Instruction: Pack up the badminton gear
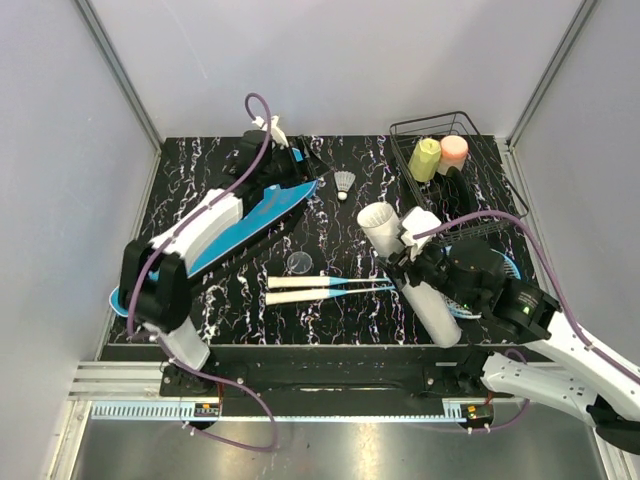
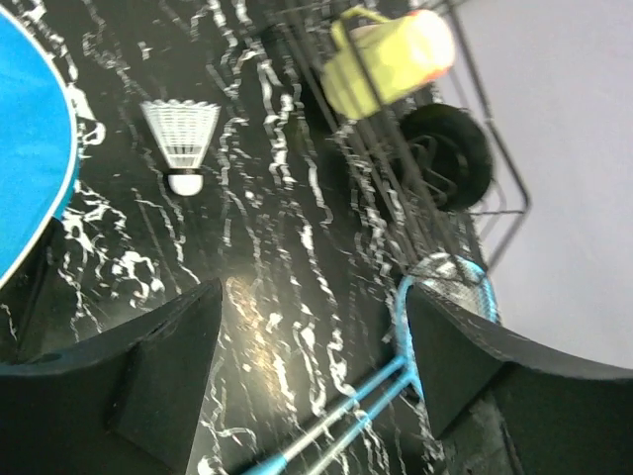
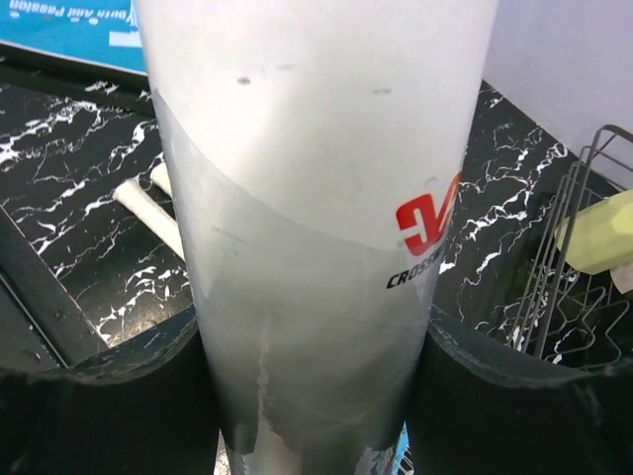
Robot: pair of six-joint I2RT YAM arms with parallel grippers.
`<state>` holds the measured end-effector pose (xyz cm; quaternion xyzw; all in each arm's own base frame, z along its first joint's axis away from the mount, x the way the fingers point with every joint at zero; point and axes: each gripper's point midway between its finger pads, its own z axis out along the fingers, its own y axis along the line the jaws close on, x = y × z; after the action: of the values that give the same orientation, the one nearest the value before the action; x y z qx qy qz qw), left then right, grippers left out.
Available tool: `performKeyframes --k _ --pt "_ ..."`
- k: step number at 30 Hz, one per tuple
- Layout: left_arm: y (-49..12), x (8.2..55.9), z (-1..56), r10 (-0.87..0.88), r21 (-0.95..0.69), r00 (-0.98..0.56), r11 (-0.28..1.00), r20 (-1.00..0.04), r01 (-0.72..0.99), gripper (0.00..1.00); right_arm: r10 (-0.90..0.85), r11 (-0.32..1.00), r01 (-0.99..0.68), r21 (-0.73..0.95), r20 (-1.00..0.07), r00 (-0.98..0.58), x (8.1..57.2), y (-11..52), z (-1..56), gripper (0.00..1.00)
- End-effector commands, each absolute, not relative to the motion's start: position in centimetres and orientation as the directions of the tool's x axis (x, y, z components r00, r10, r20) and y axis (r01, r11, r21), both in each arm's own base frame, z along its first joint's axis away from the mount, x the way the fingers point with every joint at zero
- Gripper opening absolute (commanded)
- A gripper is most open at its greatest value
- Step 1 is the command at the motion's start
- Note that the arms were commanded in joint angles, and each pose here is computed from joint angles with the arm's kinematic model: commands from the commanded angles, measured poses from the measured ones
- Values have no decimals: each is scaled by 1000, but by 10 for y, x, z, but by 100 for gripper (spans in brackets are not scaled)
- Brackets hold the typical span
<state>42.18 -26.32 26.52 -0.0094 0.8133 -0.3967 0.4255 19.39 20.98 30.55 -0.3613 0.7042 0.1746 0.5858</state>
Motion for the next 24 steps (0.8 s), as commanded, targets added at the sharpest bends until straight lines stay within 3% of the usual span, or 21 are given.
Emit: performKeyframes --k 1,9,11,13,14,15,24 --pt "-274 481 267 -419 -633 -521 694 -743 345 79 -216 733 -667 -136 -976 -38 192 196 332 31" --pt "-324 575 197 -545 -764 -557 570 -627 302 85 -191 742 -664 -96 -979 -71 183 184 336 31" --pt "-332 593 206 -582 -786 -538 528 -610 320 85 -175 743 -664 -79 -981 -80 180 182 339 30" --pt "-337 608 173 -579 -789 -552 542 -600 289 85 -159 742 -668 -62 -984 -85 177 180 343 30" --pt "-341 619 191 -590 -783 -523 535 -615 318 85 -157 740 -671 -57 -984 -89 175 180 343 29" --pt "-342 627 161 -580 -785 -547 551 -604 283 86 -144 740 -671 -48 -986 -89 173 178 346 29" --pt "-360 620 128 -495 -803 -659 514 -566 303 82 -151 749 -660 -58 -985 -85 173 172 343 29"
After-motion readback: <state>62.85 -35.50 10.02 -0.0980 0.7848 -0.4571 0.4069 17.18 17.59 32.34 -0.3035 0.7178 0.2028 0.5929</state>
